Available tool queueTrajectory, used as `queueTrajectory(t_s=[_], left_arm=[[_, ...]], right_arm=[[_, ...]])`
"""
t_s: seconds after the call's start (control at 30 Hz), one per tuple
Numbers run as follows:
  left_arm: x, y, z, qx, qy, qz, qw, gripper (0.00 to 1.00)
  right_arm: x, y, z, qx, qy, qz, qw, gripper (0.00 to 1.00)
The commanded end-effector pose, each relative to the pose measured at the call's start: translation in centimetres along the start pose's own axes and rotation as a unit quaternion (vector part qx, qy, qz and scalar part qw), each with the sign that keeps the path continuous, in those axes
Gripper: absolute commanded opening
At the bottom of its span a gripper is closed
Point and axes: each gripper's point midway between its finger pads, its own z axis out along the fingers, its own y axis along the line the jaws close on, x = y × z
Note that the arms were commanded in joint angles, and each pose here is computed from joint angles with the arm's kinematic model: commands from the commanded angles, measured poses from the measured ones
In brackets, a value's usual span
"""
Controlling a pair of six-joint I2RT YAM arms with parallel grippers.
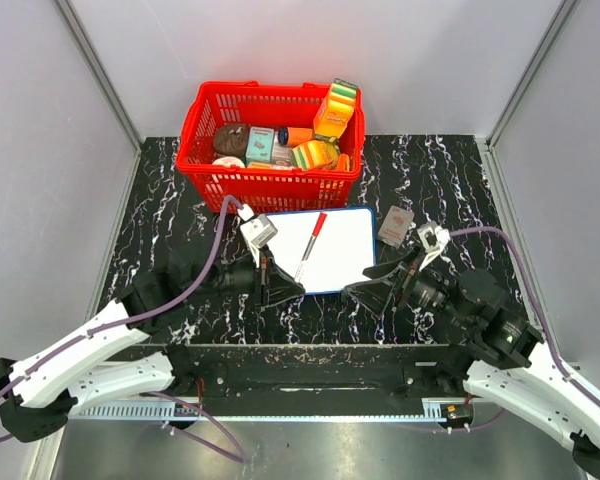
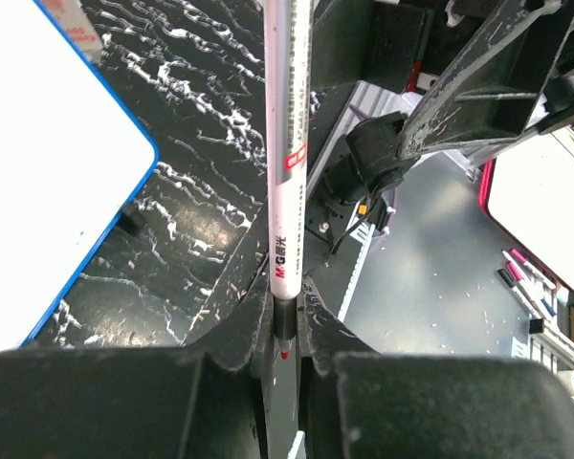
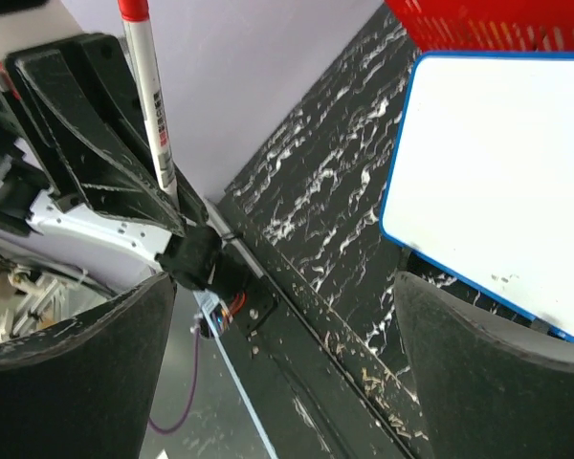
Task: Write a sentence on the whiteboard
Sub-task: Pass from the left arm to the right
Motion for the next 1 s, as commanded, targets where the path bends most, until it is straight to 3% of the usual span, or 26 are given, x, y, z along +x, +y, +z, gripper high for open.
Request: queueTrajectory(t_s=[0.0,0.33,0.73,0.83,0.97], left_arm=[[1.1,1.8,-0.9,-0.049,0.010,-0.004,0.999,0.00],[1.0,0.5,-2.4,-0.035,0.023,-0.001,0.999,0.00],[2.1,0.7,-3.7,-0.036,0.015,0.000,0.999,0.00],[2.1,0.8,-3.9,-0.040,0.008,-0.005,0.999,0.00],[2.6,1.7,-4.6,-0.068,0.012,-0.011,0.998,0.00]], right_arm=[[2.2,0.4,0.5,-0.012,0.082,-0.024,0.996,1.00],[2.5,0.4,0.3,-0.021,0.087,-0.047,0.995,0.99],[3.6,-1.5,4.4,0.012,0.128,-0.042,0.991,1.00],[3.4,-2.0,5.1,-0.004,0.141,-0.043,0.989,1.00],[2.2,-2.0,4.7,-0.101,0.159,-0.011,0.982,1.00]])
